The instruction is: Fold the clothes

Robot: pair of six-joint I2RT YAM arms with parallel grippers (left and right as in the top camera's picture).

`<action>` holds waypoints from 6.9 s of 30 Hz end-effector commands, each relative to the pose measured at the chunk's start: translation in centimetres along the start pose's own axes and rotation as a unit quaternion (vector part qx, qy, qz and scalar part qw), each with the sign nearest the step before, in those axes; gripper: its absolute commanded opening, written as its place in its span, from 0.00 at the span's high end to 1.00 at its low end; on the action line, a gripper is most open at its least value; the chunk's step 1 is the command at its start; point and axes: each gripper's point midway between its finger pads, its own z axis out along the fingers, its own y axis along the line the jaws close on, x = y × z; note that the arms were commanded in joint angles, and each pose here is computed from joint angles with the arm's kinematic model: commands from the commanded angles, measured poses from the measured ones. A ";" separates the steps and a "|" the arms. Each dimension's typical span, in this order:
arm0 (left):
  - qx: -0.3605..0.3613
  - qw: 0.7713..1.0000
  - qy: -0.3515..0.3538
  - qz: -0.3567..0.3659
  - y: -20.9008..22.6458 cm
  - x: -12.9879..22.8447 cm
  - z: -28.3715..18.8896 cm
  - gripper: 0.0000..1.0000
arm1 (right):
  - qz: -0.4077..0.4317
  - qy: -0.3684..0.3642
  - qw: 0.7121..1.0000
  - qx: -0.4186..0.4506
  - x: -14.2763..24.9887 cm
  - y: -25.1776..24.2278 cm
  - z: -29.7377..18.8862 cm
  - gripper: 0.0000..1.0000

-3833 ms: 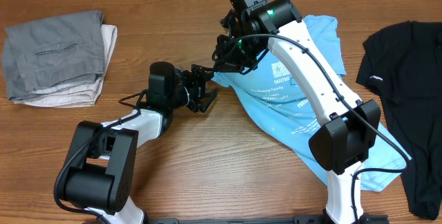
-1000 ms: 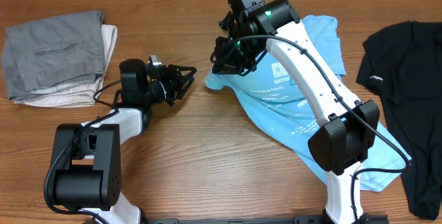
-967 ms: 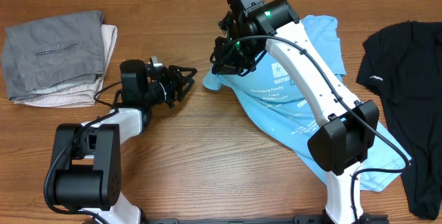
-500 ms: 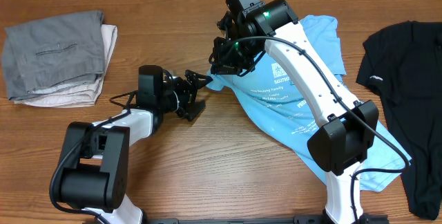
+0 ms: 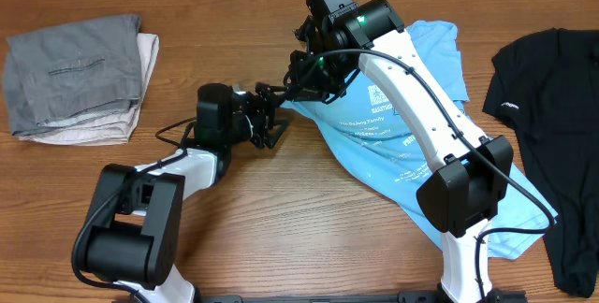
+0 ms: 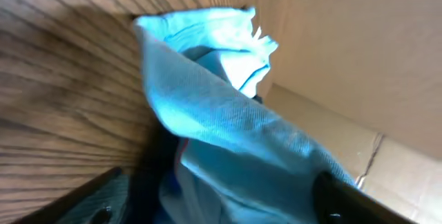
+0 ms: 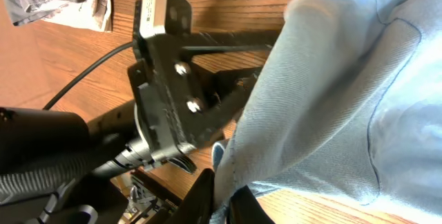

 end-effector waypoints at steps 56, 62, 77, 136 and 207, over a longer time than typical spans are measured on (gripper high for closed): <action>-0.070 0.956 0.015 0.283 4.1 -1.4 -1.2 0.32 | 0.010 -0.020 1.000 -0.005 -0.2 0.8 -0.8 0.90; -0.079 0.921 0.029 0.381 4.5 -0.2 -0.4 0.30 | 0.010 -0.022 1.000 0.000 -0.3 0.7 -0.8 0.90; -0.102 0.878 -0.026 0.467 2.3 0.6 -0.3 0.19 | 0.010 -0.023 1.000 0.000 -0.3 0.7 -0.8 0.90; -0.247 0.936 -0.106 0.226 9.1 -7.4 -8.0 0.33 | -0.004 0.018 1.000 0.017 1.5 -5.2 8.4 0.90; -0.203 0.917 0.071 0.336 10.1 -2.1 -8.6 0.31 | -0.019 -0.125 0.991 0.034 -1.4 -1.2 11.1 0.59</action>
